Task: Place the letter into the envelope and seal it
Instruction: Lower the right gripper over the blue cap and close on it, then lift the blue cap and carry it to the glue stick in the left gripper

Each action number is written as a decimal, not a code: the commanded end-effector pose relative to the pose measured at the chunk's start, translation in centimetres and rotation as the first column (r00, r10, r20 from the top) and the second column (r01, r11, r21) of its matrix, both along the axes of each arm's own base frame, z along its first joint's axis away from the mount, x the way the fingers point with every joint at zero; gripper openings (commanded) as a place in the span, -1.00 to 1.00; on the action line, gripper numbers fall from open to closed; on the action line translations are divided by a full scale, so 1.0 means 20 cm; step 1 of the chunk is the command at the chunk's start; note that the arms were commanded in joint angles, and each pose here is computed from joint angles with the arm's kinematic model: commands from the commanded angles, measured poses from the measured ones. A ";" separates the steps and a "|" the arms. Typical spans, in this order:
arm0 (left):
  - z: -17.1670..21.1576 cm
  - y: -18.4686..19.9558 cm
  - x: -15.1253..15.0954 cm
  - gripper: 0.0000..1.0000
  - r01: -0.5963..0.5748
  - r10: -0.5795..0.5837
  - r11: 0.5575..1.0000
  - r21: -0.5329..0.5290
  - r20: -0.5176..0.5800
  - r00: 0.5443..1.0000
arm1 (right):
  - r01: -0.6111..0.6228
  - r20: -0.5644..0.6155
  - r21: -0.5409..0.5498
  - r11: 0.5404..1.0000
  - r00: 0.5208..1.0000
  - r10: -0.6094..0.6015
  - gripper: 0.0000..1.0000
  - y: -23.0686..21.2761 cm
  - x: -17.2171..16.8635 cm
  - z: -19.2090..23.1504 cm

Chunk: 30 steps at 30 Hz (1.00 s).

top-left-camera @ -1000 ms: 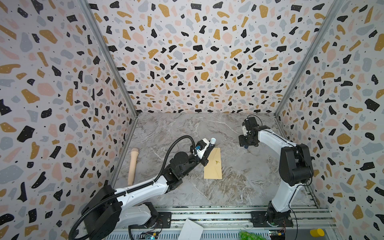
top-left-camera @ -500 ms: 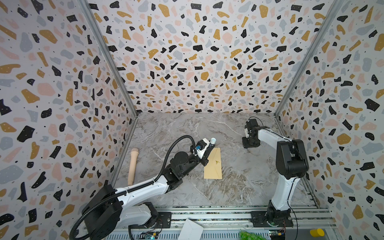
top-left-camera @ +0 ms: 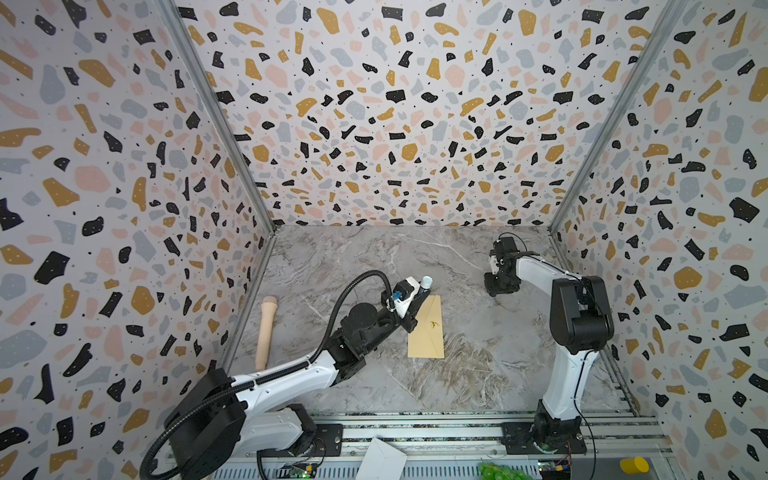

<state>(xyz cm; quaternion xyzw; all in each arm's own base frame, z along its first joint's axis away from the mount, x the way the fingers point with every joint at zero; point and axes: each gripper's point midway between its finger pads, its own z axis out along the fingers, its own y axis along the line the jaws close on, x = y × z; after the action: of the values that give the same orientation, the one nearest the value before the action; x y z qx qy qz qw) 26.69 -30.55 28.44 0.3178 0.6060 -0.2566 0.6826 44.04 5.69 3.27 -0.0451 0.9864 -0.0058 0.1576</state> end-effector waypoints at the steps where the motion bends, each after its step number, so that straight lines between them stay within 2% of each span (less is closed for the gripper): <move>1: 0.08 -0.01 -0.01 -1.00 0.010 -0.008 0.999 -0.044 0.046 0.999 | -0.003 0.011 0.011 1.000 1.000 0.003 -0.39 0.01 0.03 0.03; 4: 0.08 -0.01 -0.01 -1.00 0.010 -0.008 0.999 -0.043 0.045 0.999 | -0.002 0.011 0.009 1.000 1.000 0.002 -0.51 0.00 0.04 0.02; 8: 0.08 -0.01 -0.01 -1.00 0.007 -0.006 0.999 -0.039 0.045 0.999 | 0.000 0.010 0.009 1.000 1.000 0.000 -0.52 0.00 0.03 0.04; 10: 0.07 -0.01 -0.01 -1.00 0.009 -0.008 0.999 -0.036 0.043 0.999 | -0.004 0.014 0.010 1.000 1.000 0.004 -0.45 0.01 0.03 0.05; 12: 0.07 -0.01 -0.01 -1.00 0.010 -0.008 0.999 -0.036 0.043 0.999 | -0.006 0.012 0.008 1.000 1.000 0.006 -0.27 0.00 0.03 0.06; 16: 0.08 -0.01 -0.01 -1.00 0.010 -0.009 0.999 -0.036 0.044 0.999 | -0.007 0.010 0.005 1.000 1.000 0.007 -0.22 0.00 0.03 0.06; 20: 0.07 -0.01 -0.01 -1.00 0.011 -0.010 0.999 -0.034 0.041 0.999 | -0.006 0.017 0.007 1.000 1.000 0.006 -0.24 0.00 0.04 0.07; 30: 0.06 -0.02 0.00 -1.00 0.014 -0.013 1.000 -0.027 0.035 0.999 | -0.004 0.007 0.003 1.000 1.000 0.004 -0.49 0.00 0.03 0.06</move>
<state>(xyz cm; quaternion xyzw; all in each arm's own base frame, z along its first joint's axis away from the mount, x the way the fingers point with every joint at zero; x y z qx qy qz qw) 26.85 -30.76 27.78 0.3212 0.6115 -0.2546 0.6768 44.51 5.84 3.53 -0.0474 0.9862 -0.0035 0.1587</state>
